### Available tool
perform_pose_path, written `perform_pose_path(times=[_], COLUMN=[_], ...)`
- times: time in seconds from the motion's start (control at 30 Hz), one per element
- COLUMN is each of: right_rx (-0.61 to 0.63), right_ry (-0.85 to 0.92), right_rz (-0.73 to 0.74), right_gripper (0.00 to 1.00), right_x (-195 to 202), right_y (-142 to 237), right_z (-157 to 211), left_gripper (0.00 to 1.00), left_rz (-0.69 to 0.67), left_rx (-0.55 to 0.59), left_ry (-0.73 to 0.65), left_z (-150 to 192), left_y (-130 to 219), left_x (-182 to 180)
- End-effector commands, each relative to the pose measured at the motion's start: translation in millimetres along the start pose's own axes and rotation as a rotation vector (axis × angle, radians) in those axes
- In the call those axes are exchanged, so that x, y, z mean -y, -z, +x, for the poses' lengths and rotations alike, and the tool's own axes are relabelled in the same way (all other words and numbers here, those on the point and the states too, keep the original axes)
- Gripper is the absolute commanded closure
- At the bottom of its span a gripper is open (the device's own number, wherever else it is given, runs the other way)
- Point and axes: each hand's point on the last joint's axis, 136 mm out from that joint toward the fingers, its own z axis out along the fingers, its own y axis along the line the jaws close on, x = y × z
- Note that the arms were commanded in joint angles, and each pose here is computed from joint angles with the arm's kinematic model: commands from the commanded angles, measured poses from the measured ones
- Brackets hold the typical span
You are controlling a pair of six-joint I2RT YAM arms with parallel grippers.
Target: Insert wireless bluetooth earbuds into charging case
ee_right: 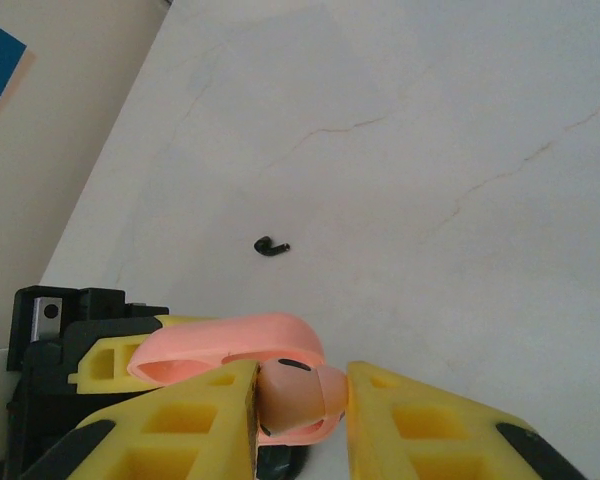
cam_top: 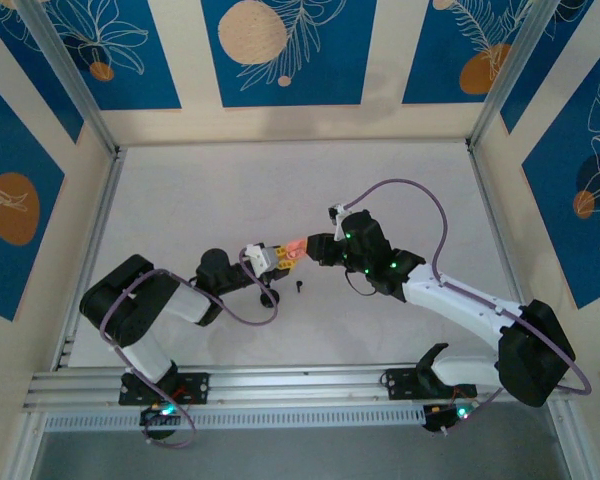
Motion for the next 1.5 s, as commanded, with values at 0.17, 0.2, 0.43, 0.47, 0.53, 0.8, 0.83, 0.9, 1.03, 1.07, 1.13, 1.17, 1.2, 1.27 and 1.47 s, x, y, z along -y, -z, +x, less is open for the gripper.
perform_pose_path(times=[0.17, 0.2, 0.43, 0.47, 0.53, 0.8, 0.83, 0.9, 1.03, 1.07, 1.13, 1.17, 1.2, 1.27, 1.47], right_rx=[0.015, 0.016, 0.001, -0.001, -0.009, -0.038, -0.034, -0.029, -0.004, 0.001, 0.015, 0.022, 0.03, 0.045, -0.01], right_ry=[0.019, 0.019, 0.023, 0.025, 0.026, 0.029, 0.031, 0.037, 0.049, 0.053, 0.072, 0.084, 0.097, 0.116, 0.086], right_rz=[0.005, 0.007, 0.015, 0.013, 0.003, -0.01, -0.011, -0.013, -0.036, -0.042, -0.064, -0.078, -0.097, -0.139, -0.193], right_gripper=[0.73, 0.73, 0.72, 0.73, 0.72, 0.69, 0.67, 0.62, 0.47, 0.43, 0.36, 0.34, 0.33, 0.3, 0.3], right_x=[1.2, 1.7, 3.4, 2.9, 0.7, -4.0, -4.8, -5.8, -11.6, -13.1, -18.2, -21.7, -25.8, -34.0, -31.8], right_y=[-0.4, -0.5, -2.6, -3.4, -5.2, -10.1, -9.1, -6.8, 2.8, 5.3, 12.3, 15.3, 19.3, 28.3, 43.1], right_z=[1.2, 0.8, 4.9, 5.5, 7.2, 12.5, 11.1, 9.5, 0.8, -1.6, -6.9, -8.8, -11.2, -17.7, -29.4], left_gripper=[0.86, 0.86, 0.86, 0.86, 0.86, 0.86, 0.86, 0.86, 0.86, 0.86, 0.86, 0.86, 0.86, 0.86, 0.86], left_rz=[-0.001, -0.002, -0.008, -0.009, -0.01, -0.015, -0.017, -0.017, -0.016, -0.016, -0.013, -0.014, -0.013, -0.014, 0.01], left_rx=[0.082, 0.084, 0.096, 0.097, 0.099, 0.108, 0.107, 0.109, 0.112, 0.112, 0.115, 0.115, 0.113, 0.112, 0.126], left_ry=[-0.022, -0.023, -0.024, -0.024, -0.025, -0.028, -0.028, -0.03, -0.033, -0.033, -0.033, -0.033, -0.035, -0.036, -0.035], left_z=[-29.6, -30.4, -35.8, -36.2, -37.1, -41.0, -40.9, -41.7, -42.8, -42.8, -43.7, -43.8, -43.0, -42.8, -47.7], left_y=[-2.7, -2.5, -1.8, -1.7, -1.9, -1.5, -1.5, -1.3, -1.5, -1.4, -1.7, -1.6, -1.4, -1.2, -1.8], left_x=[-1.2, -1.4, -2.8, -3.0, -3.3, -4.6, -4.8, -4.9, -4.9, -5.0, -4.7, -4.7, -4.5, -4.3, -1.3])
